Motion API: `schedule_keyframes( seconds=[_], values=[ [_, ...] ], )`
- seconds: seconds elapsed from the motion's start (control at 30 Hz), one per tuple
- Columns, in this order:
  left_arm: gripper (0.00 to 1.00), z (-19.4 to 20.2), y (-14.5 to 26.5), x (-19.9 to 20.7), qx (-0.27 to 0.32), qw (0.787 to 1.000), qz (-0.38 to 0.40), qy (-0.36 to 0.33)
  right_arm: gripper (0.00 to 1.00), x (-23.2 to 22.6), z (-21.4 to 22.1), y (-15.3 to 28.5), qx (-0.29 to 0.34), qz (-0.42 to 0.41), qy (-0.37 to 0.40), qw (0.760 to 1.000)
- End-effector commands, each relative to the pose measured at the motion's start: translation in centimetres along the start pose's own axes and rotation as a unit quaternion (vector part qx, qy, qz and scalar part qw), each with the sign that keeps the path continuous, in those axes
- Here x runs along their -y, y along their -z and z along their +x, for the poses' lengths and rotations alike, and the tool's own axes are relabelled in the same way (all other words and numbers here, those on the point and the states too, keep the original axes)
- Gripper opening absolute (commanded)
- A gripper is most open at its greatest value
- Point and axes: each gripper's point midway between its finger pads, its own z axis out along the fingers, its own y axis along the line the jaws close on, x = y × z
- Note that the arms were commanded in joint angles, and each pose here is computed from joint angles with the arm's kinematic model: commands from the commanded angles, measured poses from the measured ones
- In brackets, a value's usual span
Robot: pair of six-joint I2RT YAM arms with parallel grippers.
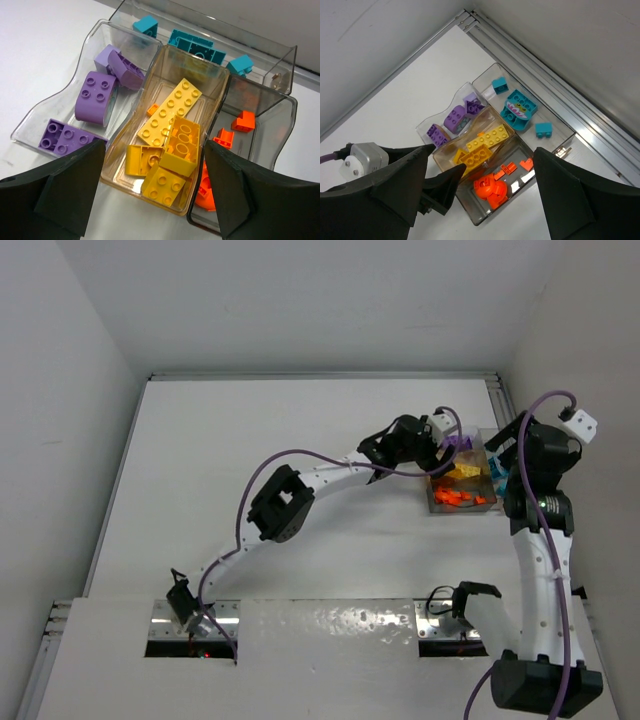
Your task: Sort the legos into containers by color
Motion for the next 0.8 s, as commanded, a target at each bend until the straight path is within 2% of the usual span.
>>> schedule_keyframes(
  seconds=[0.0,0.1,0.17,0.2,0.33,0.37,0.43,0.47,0.5,0.53,0.57,0.6,0.67,0.77],
  values=[
    [0.79,-11.2,3.3,0.8,0.089,0.995,-0.010,-0.048,0.84,-1.1,-2.2,0.4,0.015,-0.015,-0.005,1.000],
    [0.79,-13.4,6.6,-0.6,0.076,0.995,-0.024,-0.059,0.84,-1.3,-2.4,0.6,0.008,-0.016,0.004,1.000],
    [0.79,-12.6,8.9,-1.7,0.034,0.998,-0.034,-0.047,0.85,-1.3,-2.3,0.9,-0.002,-0.018,0.017,1.000],
    [0.79,-13.4,11.3,-1.9,0.026,0.998,-0.038,-0.051,0.86,-1.4,-2.1,1.1,-0.008,-0.026,0.023,0.999],
    [0.79,-12.2,20.4,-6.5,-0.033,0.994,-0.088,-0.055,0.91,-1.2,0.1,2.3,-0.046,-0.051,0.050,0.996],
    [0.79,-12.2,23.7,-6.9,-0.040,0.991,-0.111,-0.057,0.93,-0.6,1.6,3.0,-0.067,-0.051,0.059,0.995],
    [0.79,-11.5,28.6,-10.4,-0.060,0.979,-0.186,-0.063,0.95,-0.3,3.7,4.0,-0.100,-0.066,0.061,0.991],
    [0.79,-11.2,30.7,-11.1,-0.067,0.972,-0.216,-0.063,0.96,0.6,5.6,4.8,-0.132,-0.060,0.067,0.987],
    [0.80,-10.9,34.0,-11.0,-0.072,0.965,-0.242,-0.071,0.97,1.0,6.0,5.9,-0.135,-0.065,0.064,0.987],
    [0.81,-9.9,37.3,-11.1,-0.084,0.952,-0.287,-0.069,0.99,1.8,8.0,6.8,-0.169,-0.059,0.061,0.982],
    [0.82,-9.7,38.0,-11.8,-0.090,0.943,-0.312,-0.069,0.99,2.4,8.7,7.6,-0.177,-0.055,0.056,0.981],
    [0.83,-8.7,40.5,-10.9,-0.089,0.937,-0.331,-0.061,0.99,2.9,8.9,8.6,-0.170,-0.055,0.046,0.983],
    [0.84,-7.3,43.4,-10.7,-0.094,0.922,-0.372,-0.048,0.99,4.4,10.8,10.0,-0.196,-0.031,0.026,0.980],
    [0.85,-4.1,47.6,-9.5,-0.099,0.902,-0.421,-0.015,0.99,5.5,10.9,12.0,-0.190,-0.015,-0.003,0.982]
  ],
)
